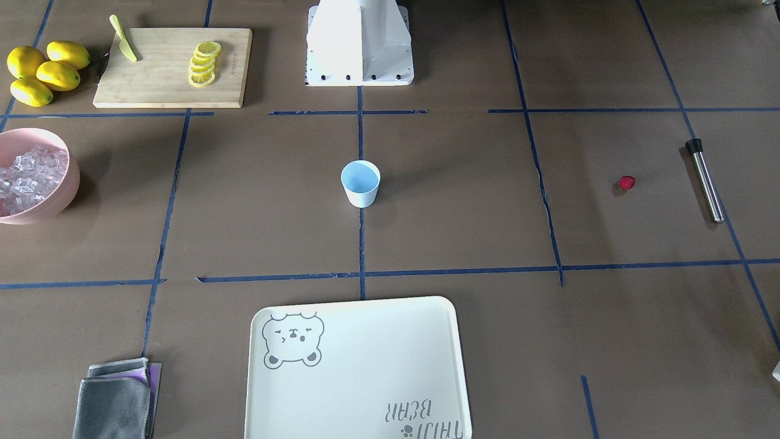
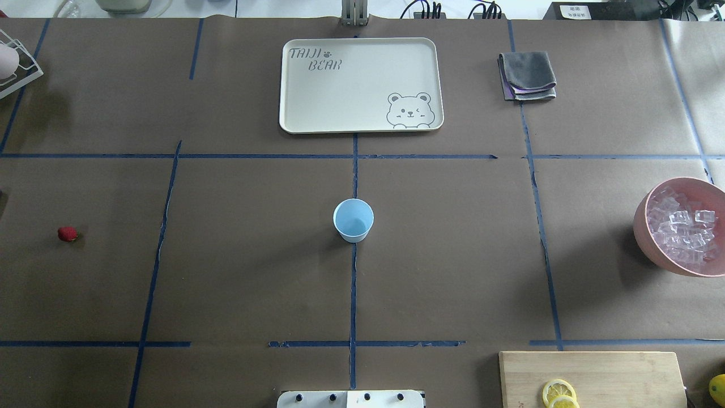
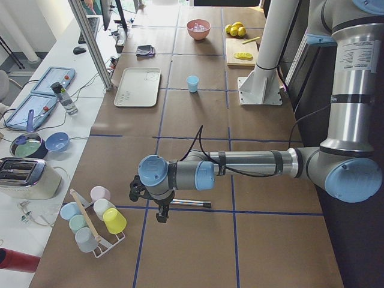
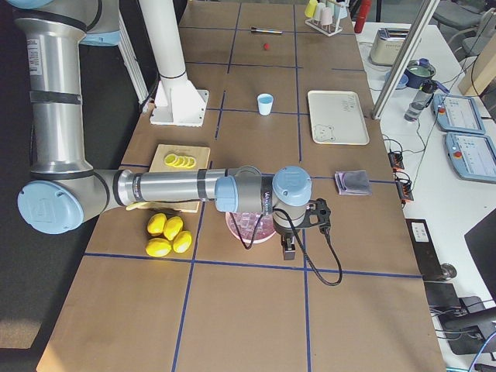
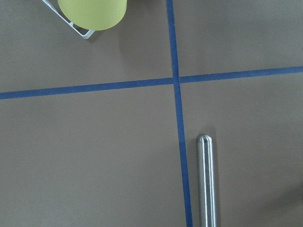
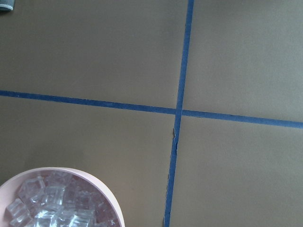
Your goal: Mash ice and strawberries in cup
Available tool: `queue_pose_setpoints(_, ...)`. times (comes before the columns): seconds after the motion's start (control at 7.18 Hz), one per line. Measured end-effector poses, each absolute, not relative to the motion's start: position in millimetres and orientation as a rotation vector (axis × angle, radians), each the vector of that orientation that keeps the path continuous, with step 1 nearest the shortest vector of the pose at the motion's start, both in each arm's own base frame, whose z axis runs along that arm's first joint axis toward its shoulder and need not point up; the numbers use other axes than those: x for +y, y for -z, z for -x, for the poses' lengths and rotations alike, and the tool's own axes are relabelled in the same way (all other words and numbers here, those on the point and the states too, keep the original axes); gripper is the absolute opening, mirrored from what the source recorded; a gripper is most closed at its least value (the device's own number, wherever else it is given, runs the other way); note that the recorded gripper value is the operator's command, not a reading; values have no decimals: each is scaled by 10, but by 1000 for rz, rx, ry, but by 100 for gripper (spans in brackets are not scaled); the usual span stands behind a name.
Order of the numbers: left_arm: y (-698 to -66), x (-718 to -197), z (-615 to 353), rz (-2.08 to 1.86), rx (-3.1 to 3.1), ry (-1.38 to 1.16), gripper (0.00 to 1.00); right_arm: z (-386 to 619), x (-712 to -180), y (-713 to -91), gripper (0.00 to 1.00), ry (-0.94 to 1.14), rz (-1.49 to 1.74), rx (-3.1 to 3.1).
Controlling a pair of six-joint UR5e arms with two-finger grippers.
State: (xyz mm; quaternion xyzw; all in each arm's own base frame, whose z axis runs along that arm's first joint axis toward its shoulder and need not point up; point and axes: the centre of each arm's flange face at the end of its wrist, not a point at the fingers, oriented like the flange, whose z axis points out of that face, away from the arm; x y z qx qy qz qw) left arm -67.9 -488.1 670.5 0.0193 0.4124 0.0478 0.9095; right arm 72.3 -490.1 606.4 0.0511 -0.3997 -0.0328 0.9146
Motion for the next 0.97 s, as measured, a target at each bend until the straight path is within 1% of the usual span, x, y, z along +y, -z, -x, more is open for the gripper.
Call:
queue_pose_setpoints(0.14,-6696,-4883,678,-41,852,-99,100,-653,-4892,-5953,99,51,-103,-833)
queue_pose_setpoints(0.42,-6691,-4884,678,-43,852,-100,100,-350,-4683,-5684,98,-32,-54,-858)
queue_pose_setpoints(0.84,-6663,-4888,678,-49,852,-103,100,38,-4443,-5693,98,-153,-43,-842)
queue_pose_setpoints(0.97,-6660,-4887,678,-49,852,-103,100,206,-4359,-5752,95,-167,-41,-834)
